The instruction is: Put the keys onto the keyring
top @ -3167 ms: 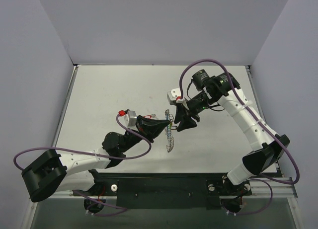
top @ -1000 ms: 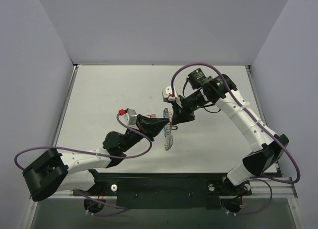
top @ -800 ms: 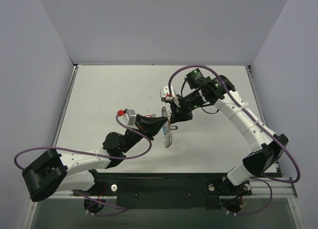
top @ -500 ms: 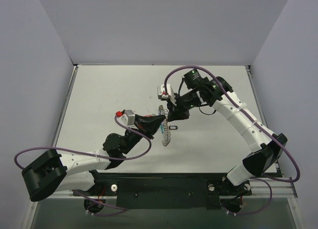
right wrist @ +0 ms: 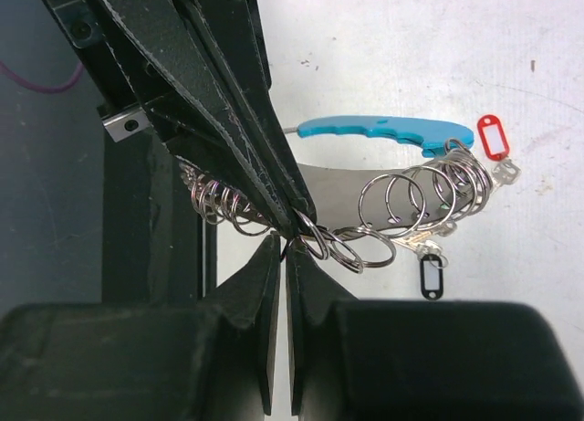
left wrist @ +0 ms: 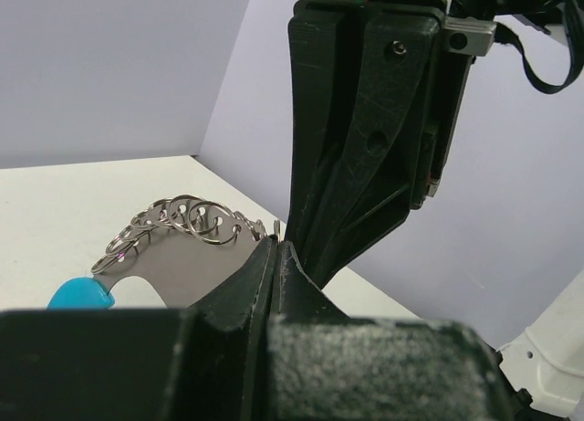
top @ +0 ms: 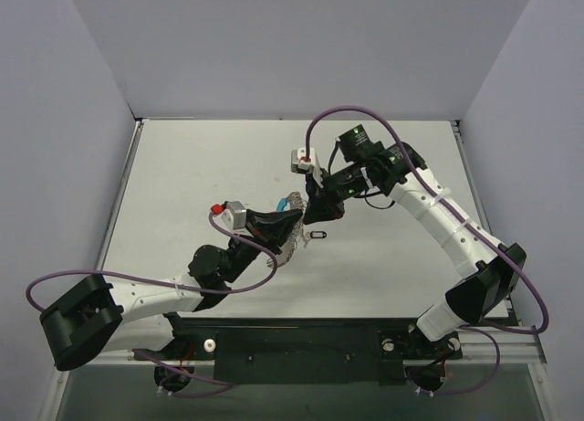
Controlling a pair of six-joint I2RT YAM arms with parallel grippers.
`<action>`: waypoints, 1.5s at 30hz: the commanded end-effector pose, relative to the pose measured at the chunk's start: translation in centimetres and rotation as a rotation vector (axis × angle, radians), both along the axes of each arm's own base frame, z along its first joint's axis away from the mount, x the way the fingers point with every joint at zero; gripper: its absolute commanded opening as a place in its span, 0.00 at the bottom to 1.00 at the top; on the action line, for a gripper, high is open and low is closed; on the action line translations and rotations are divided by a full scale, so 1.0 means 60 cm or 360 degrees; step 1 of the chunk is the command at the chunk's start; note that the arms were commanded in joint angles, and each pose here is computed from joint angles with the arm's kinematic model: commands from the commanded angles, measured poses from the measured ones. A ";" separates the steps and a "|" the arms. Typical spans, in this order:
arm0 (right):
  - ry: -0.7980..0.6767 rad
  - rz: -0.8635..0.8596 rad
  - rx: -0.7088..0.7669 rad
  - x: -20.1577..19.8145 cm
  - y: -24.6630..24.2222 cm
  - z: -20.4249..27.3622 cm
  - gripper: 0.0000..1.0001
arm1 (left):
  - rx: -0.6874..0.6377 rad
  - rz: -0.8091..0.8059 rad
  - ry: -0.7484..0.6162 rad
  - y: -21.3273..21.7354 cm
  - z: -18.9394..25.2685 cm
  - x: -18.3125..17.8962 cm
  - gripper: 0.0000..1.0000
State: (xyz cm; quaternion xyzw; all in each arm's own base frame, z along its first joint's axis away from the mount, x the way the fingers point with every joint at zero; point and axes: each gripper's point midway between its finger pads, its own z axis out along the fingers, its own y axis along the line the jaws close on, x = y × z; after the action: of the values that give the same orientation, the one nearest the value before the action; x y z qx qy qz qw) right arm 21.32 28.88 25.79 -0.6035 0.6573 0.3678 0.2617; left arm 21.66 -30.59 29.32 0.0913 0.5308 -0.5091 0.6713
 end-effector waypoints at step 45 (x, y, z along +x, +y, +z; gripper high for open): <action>0.0028 0.0038 0.0018 -0.037 -0.030 -0.009 0.23 | -0.0482 -0.0239 -0.0458 0.049 0.154 -0.079 0.00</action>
State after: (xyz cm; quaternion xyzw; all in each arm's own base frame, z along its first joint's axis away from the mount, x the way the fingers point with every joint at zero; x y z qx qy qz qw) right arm 19.45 26.75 25.56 -0.5936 0.6568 0.3850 0.2607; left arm 19.51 -31.35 29.11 0.1435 0.5163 -0.5537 0.6373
